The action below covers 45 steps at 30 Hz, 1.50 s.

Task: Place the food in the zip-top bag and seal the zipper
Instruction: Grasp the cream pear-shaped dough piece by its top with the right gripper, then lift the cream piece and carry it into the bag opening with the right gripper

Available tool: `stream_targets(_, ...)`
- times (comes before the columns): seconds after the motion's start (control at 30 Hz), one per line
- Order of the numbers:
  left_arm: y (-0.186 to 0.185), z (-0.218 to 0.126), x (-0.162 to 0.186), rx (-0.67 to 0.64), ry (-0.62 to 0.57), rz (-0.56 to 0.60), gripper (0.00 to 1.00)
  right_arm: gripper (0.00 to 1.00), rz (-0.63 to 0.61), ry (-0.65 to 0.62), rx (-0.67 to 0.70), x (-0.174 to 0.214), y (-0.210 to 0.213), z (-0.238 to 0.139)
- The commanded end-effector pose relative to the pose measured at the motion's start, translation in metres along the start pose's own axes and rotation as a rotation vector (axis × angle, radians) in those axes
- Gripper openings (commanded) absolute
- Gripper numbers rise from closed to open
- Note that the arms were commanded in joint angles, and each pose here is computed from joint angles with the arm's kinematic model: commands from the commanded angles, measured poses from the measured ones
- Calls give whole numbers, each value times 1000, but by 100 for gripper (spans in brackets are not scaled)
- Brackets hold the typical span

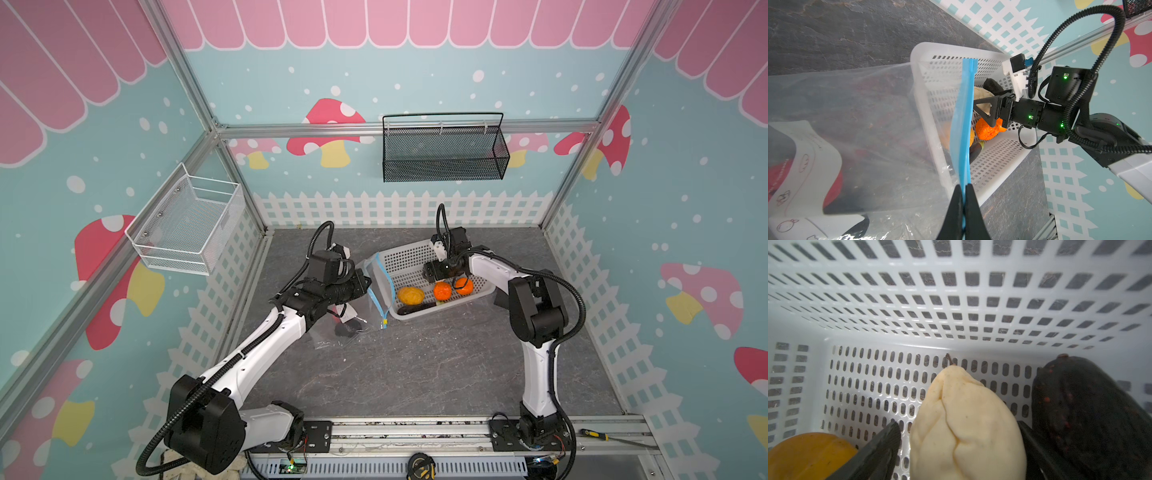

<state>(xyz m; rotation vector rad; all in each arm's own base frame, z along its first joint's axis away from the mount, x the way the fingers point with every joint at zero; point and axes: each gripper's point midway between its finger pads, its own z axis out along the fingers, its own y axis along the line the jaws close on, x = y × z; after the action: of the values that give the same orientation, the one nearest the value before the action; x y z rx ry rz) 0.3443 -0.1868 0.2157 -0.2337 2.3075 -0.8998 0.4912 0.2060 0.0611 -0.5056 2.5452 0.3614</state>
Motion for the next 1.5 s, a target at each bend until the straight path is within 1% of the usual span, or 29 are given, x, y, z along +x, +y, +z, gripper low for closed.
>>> stream_targets(0.0,-7,-1,-5,20,-14,13,0,84,2,0,-12,-3,0,2)
stream_targets(0.4,-6,-1,-4,16,-17,13,0,70,10,1,-33,-4,3,6)
stream_targets(0.63,-5,1,-4,17,-21,5,0,65,14,-21,-68,-9,10,-1)
stream_targets(1.13,-4,2,-3,21,-17,-5,0,60,17,-99,-125,-26,24,-28)
stream_targets(1.3,-6,3,-4,25,-17,-3,0,60,14,-130,-142,-33,30,-46)
stream_targets(1.47,-7,4,-5,26,-13,-4,0,60,8,-157,-180,-31,41,-70)
